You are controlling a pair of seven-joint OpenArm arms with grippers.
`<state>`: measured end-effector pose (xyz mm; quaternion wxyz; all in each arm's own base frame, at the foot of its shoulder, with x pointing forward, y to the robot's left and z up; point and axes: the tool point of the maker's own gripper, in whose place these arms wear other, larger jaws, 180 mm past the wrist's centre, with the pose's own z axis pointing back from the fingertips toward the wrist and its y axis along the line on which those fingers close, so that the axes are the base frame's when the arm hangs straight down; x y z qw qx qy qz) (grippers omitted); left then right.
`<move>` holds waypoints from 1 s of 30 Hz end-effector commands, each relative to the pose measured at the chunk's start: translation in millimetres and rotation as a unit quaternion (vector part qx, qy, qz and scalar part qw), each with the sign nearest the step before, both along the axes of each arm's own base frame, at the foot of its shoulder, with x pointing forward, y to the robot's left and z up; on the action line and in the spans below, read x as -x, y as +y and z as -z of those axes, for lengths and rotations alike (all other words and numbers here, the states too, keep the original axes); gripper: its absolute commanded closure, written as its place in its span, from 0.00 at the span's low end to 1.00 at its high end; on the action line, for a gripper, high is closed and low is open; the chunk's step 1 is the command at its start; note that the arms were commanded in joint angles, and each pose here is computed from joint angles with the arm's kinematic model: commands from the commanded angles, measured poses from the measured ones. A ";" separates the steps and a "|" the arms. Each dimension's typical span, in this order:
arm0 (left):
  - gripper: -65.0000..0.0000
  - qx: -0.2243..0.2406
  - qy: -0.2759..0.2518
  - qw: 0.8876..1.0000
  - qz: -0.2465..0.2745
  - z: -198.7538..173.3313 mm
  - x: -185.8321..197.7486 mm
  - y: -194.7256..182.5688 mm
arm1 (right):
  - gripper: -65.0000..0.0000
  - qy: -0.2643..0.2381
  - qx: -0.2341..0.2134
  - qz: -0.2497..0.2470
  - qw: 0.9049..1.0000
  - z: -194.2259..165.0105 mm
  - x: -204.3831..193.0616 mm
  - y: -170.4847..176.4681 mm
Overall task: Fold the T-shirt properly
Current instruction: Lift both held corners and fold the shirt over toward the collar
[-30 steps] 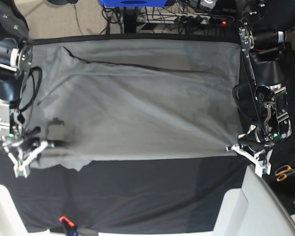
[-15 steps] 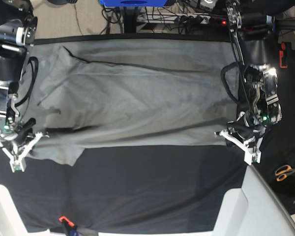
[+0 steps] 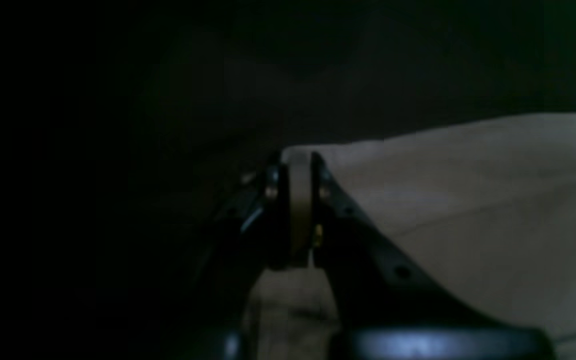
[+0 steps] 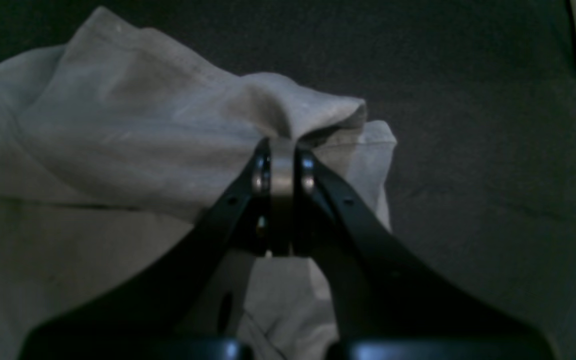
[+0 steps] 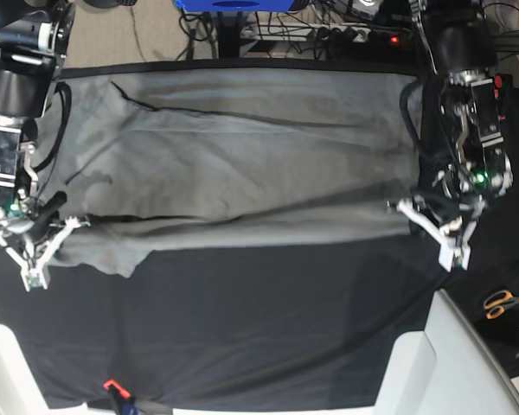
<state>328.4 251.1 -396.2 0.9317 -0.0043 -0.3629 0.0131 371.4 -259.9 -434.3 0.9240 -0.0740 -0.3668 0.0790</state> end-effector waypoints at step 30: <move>1.00 -0.023 0.034 0.999 0.021 16.1 70.0 -3.2 | 1.00 0.044 0.031 0.045 0.998 -3.6 92.8 -11.1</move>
